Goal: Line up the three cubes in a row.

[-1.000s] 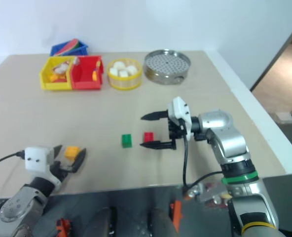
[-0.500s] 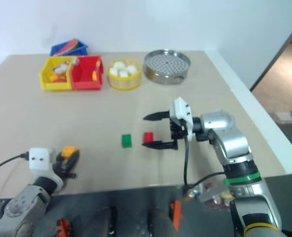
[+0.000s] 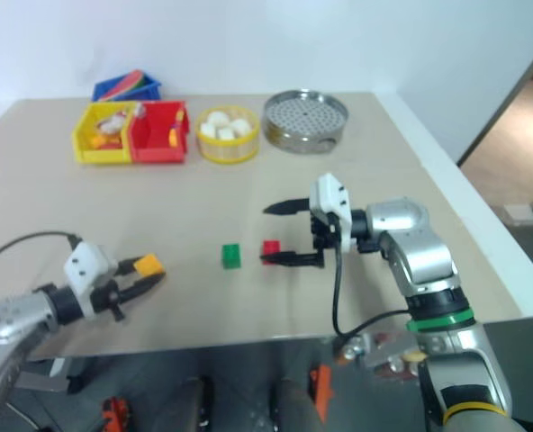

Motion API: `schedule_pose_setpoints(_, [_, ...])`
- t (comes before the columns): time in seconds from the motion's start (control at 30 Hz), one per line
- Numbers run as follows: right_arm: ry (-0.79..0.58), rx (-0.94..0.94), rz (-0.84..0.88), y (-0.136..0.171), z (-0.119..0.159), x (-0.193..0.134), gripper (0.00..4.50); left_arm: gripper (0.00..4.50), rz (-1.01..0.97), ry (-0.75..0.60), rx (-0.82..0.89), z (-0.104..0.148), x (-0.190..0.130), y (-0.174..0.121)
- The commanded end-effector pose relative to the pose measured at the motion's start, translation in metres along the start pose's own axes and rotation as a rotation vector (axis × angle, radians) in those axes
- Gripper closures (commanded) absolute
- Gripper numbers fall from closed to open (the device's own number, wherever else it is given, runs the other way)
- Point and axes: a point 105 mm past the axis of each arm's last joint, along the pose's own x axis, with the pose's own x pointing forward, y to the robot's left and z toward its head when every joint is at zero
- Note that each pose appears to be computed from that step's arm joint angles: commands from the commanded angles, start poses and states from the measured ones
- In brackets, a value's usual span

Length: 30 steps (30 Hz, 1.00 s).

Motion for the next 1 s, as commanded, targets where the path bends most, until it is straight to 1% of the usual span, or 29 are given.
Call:
schedule_pose_setpoints(0.03, [-0.019,-0.047,-0.007,-0.005,0.012,0.001,0.00,3.16,-0.142,-0.034,0.037,0.011,0.004,0.013])
schedule_pose_setpoints(0.2, [-0.010,-0.046,-0.019,-0.007,0.010,0.002,0.00,3.16,-0.308,-0.041,0.080,0.016,0.020,0.019])
schedule_pose_setpoints(0.33, [0.003,-0.049,-0.054,-0.012,0.006,-0.001,0.00,3.16,-0.365,-0.058,0.077,0.017,0.036,0.021])
schedule_pose_setpoints(0.47, [0.008,-0.053,-0.066,-0.012,0.005,-0.003,0.00,3.16,-0.417,-0.043,0.098,0.012,0.041,0.018])
schedule_pose_setpoints(0.63, [0.018,-0.047,-0.076,-0.010,0.002,-0.007,0.00,3.16,-0.459,-0.048,0.095,0.013,0.046,0.011])
schedule_pose_setpoints(1.0, [0.029,-0.039,-0.105,-0.012,0.000,-0.014,0.00,3.16,-0.459,-0.075,0.099,0.014,0.057,0.007])
